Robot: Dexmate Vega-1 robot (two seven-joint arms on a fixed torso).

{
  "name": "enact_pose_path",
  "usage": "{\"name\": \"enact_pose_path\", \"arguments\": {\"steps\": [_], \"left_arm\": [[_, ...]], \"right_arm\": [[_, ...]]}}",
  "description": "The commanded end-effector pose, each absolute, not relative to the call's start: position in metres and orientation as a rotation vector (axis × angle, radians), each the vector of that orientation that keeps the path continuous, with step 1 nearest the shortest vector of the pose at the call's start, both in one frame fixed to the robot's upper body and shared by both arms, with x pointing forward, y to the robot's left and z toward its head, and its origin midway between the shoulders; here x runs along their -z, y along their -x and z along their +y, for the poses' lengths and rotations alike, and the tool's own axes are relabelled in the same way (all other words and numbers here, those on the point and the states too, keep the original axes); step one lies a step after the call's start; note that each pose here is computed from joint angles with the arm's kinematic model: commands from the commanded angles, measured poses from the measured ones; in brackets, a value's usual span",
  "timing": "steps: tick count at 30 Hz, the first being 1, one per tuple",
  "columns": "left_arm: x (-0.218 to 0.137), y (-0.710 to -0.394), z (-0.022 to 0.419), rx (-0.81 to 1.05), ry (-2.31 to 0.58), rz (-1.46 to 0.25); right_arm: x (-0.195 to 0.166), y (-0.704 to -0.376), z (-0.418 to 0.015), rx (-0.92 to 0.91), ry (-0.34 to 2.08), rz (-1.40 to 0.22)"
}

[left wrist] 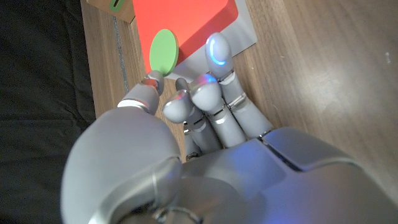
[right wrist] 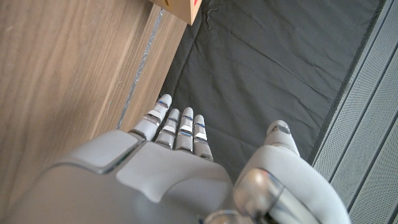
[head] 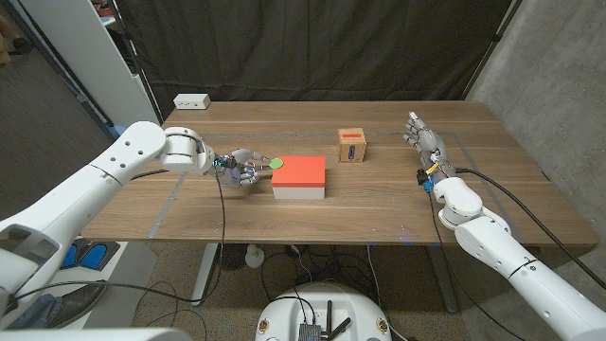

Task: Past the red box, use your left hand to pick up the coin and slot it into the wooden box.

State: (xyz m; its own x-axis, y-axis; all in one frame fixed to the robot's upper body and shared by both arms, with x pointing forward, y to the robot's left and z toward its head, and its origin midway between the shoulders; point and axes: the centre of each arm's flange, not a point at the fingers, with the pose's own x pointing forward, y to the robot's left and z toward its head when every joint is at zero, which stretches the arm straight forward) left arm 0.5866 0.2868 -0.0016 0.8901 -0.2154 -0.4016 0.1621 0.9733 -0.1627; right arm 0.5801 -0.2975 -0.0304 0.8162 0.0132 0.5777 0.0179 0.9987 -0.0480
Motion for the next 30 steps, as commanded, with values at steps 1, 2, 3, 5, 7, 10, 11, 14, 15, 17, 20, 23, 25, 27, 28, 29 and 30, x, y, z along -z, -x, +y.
{"name": "enact_pose_path", "arguments": {"steps": [1,2,3,5,7,10,11,14,15,17,20,23,25,27,28,29,30], "left_arm": [[0.0055,-0.5896,0.2878,0.222,0.124,0.427],[0.0052,-0.5898,0.2876,0.227,0.124,0.425],[0.0050,-0.5900,0.2874,0.230,0.123,0.421],[0.0040,-0.5901,0.2872,0.233,0.117,0.418],[0.0032,-0.5898,0.2875,0.228,0.118,0.415],[0.0023,-0.5894,0.2880,0.231,0.115,0.411],[0.0021,-0.5893,0.2879,0.230,0.112,0.413],[0.0020,-0.5890,0.2873,0.236,0.111,0.413],[0.0021,-0.5888,0.2872,0.233,0.111,0.413],[0.0025,-0.5887,0.2869,0.234,0.113,0.413],[0.0039,-0.5886,0.2868,0.232,0.121,0.414],[0.0044,-0.5888,0.2857,0.233,0.121,0.418],[0.0037,-0.5893,0.2835,0.242,0.114,0.416],[0.0034,-0.5892,0.2828,0.245,0.114,0.415],[0.0030,-0.5892,0.2825,0.252,0.112,0.413],[0.0023,-0.5887,0.2819,0.250,0.108,0.412],[0.0023,-0.5887,0.2819,0.249,0.108,0.412]], "right_arm": [[0.0281,-0.5819,-0.2951,-0.001,0.061,-0.609],[0.0278,-0.5819,-0.2950,0.001,0.065,-0.609],[0.0277,-0.5819,-0.2950,0.002,0.069,-0.609],[0.0274,-0.5821,-0.2950,0.001,0.069,-0.610],[0.0274,-0.5822,-0.2949,0.002,0.068,-0.608],[0.0276,-0.5823,-0.2949,0.002,0.070,-0.607],[0.0277,-0.5822,-0.2949,0.001,0.067,-0.605],[0.0282,-0.5821,-0.2948,0.000,0.074,-0.605],[0.0283,-0.5821,-0.2947,-0.001,0.074,-0.603],[0.0285,-0.5822,-0.2944,-0.001,0.075,-0.600],[0.0293,-0.5827,-0.2930,-0.007,0.077,-0.599],[0.0296,-0.5836,-0.2917,-0.013,0.077,-0.599],[0.0290,-0.5841,-0.2910,-0.013,0.081,-0.597],[0.0287,-0.5842,-0.2910,-0.014,0.082,-0.597],[0.0284,-0.5842,-0.2910,-0.014,0.084,-0.598],[0.0279,-0.5841,-0.2914,-0.013,0.082,-0.597],[0.0279,-0.5841,-0.2914,-0.013,0.082,-0.597]]}}
